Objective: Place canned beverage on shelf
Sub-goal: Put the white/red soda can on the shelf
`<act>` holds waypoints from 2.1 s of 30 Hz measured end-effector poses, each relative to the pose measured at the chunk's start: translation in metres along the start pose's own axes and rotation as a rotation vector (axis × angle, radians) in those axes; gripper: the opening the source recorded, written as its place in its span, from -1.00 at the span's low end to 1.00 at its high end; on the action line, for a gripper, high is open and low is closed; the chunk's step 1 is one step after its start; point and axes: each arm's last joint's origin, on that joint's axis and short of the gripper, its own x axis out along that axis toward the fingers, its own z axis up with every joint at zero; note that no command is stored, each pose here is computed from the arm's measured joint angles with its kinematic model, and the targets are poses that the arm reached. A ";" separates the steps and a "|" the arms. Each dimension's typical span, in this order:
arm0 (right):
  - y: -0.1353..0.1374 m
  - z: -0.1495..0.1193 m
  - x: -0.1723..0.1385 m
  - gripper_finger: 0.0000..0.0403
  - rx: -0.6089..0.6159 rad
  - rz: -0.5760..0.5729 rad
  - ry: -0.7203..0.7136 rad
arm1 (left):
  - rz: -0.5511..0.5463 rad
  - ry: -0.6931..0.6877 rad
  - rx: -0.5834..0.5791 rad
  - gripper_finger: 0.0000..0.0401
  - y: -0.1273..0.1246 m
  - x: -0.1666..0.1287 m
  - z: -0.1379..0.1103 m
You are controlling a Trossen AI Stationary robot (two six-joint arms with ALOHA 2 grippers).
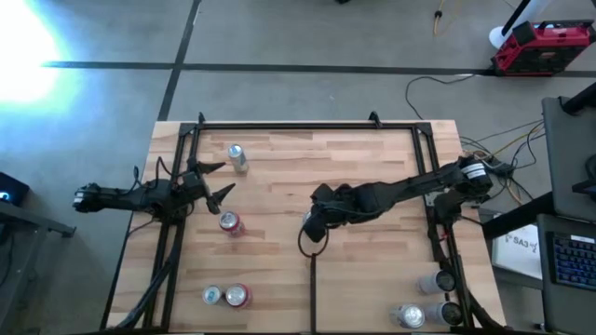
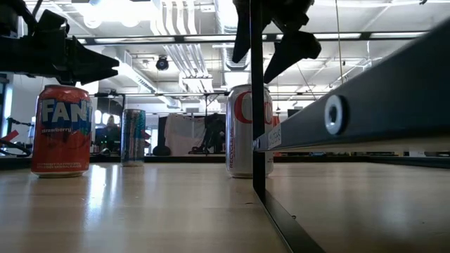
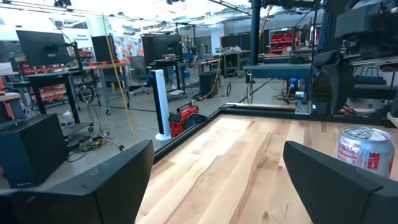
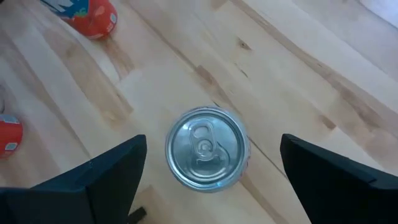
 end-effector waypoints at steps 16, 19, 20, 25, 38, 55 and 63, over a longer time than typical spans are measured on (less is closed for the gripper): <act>0.006 -0.005 0.019 0.76 -0.077 0.022 0.049 | 0.000 0.000 0.000 0.71 0.000 0.000 0.000; 0.007 -0.006 0.024 0.76 -0.097 0.011 0.056 | 0.000 0.000 0.000 0.71 0.000 0.000 0.000; 0.007 -0.007 0.027 0.76 -0.103 0.002 0.057 | 0.000 0.000 0.000 0.71 0.000 0.000 0.000; 0.006 -0.008 0.035 0.76 -0.111 -0.012 0.062 | 0.000 0.000 0.000 0.71 0.000 0.000 0.000; 0.006 -0.017 0.055 0.72 -0.084 -0.049 0.108 | 0.000 0.002 0.001 0.71 0.000 0.000 0.000; 0.001 -0.017 0.046 0.44 0.073 -0.164 0.171 | -0.001 0.008 0.005 0.71 0.000 0.001 -0.001; -0.006 -0.002 -0.008 0.44 0.150 -0.309 0.242 | -0.001 0.008 0.006 0.71 0.000 0.001 -0.001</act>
